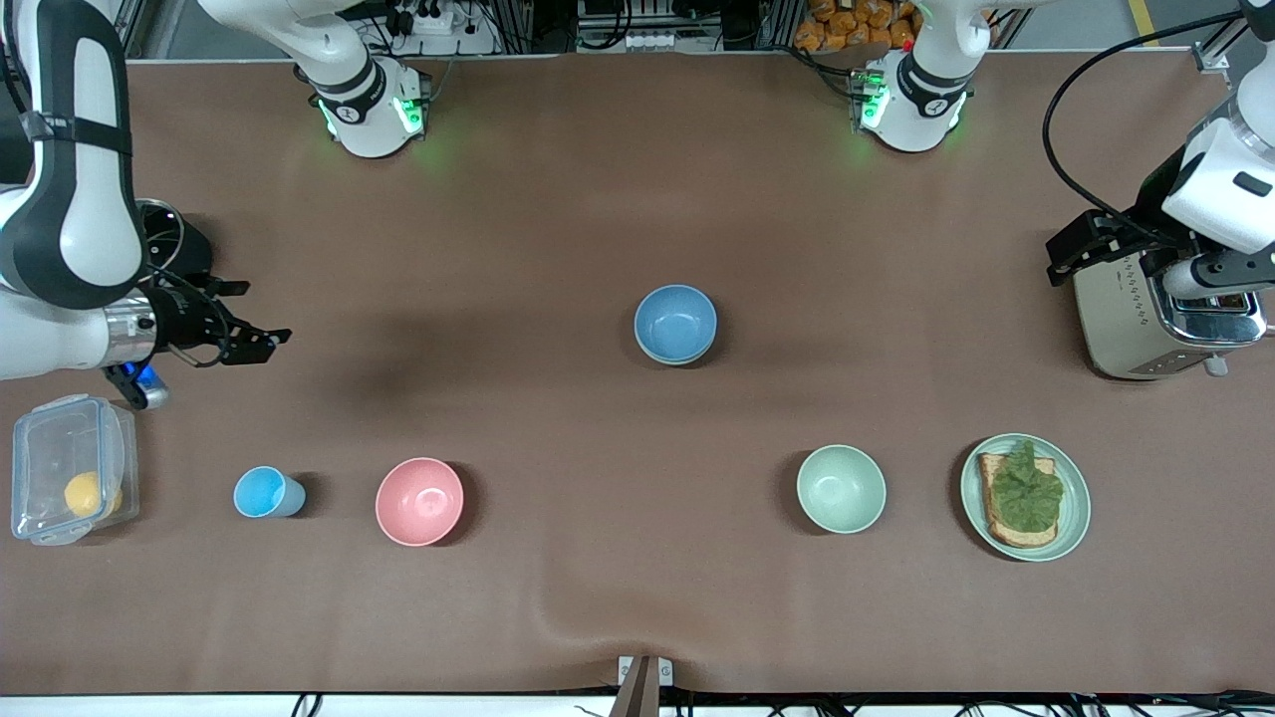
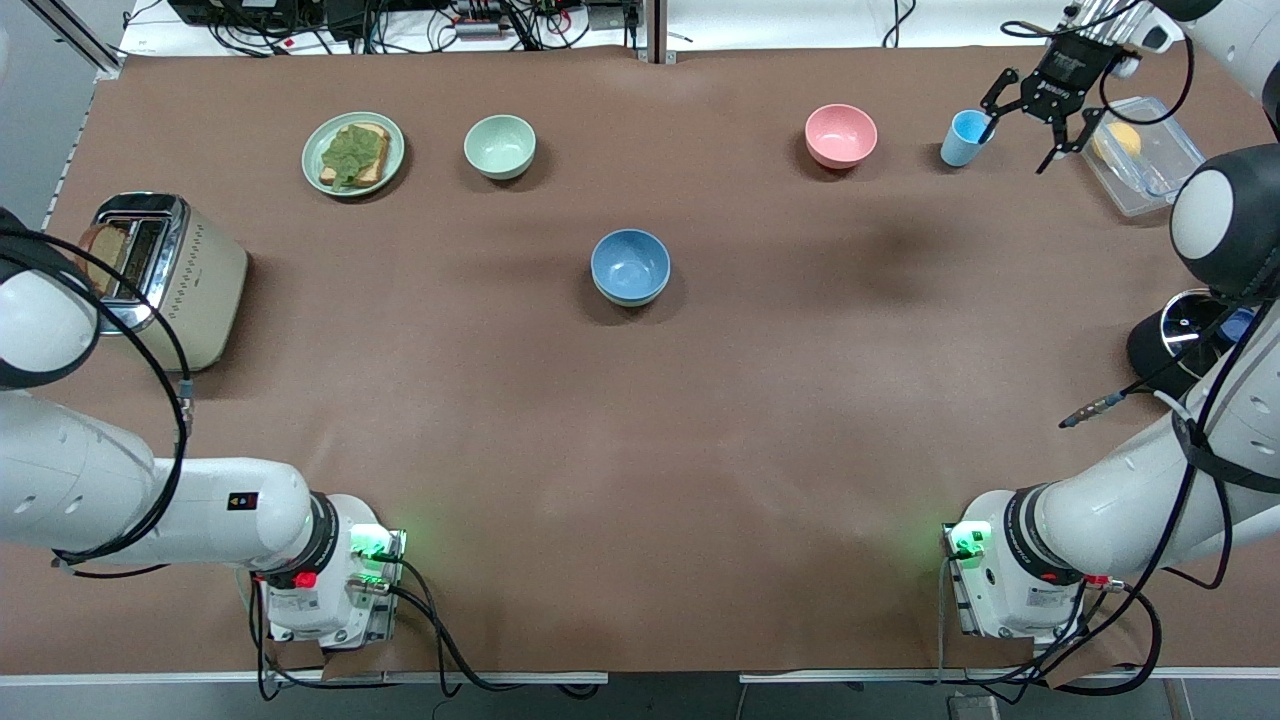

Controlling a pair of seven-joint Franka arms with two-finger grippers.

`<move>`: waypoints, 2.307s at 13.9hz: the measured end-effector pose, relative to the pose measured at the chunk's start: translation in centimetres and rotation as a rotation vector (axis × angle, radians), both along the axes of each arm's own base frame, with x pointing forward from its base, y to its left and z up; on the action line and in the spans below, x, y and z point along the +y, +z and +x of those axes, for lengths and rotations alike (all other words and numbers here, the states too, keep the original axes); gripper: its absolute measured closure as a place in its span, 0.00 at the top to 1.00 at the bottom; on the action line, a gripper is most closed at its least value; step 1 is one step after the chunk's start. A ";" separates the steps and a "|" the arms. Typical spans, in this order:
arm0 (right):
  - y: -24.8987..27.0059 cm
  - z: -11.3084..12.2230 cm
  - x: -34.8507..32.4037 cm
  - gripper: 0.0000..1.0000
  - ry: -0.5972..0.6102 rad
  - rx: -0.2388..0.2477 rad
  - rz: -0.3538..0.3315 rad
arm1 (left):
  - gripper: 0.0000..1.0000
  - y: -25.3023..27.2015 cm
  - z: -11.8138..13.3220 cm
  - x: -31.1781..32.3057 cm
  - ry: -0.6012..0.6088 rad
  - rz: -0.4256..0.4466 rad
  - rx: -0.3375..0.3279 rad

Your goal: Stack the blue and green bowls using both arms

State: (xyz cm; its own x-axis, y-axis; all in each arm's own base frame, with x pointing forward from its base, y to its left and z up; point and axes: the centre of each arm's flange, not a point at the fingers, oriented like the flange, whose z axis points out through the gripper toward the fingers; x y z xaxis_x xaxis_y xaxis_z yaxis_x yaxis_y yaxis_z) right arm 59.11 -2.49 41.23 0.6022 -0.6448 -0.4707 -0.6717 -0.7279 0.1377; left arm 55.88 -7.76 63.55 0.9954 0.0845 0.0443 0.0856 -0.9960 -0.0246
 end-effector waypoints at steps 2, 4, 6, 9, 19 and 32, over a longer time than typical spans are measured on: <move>1.4 0.7 1.2 1.00 0.100 -0.044 -0.003 | 1.00 0.4 -0.4 0.0 0.000 0.002 0.004; 2.6 0.9 0.1 1.00 0.184 -0.091 0.039 | 1.00 0.8 -0.7 0.0 0.001 -0.002 0.001; 4.4 0.9 -0.8 1.00 0.234 -0.139 0.068 | 1.00 1.1 -1.0 0.1 0.002 -0.003 0.003; 8.8 0.8 0.5 1.00 0.305 -0.234 0.019 | 1.00 1.1 -1.3 0.1 0.002 -0.004 0.014; 17.4 0.4 2.6 1.00 0.356 -0.513 -0.051 | 1.00 1.1 -2.6 -0.1 -0.011 -0.019 0.030; 18.1 -0.6 4.4 1.00 0.665 -0.524 -0.082 | 1.00 0.9 -3.7 -0.1 -0.011 -0.013 0.038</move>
State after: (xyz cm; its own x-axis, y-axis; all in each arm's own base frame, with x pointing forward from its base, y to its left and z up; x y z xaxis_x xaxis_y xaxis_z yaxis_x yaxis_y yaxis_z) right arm 58.47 1.91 59.35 0.9950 -0.0993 0.0074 -0.0993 -0.9951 -0.0019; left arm 52.19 -7.89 64.45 0.9973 0.0738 0.0050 0.0738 -0.9972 -0.0147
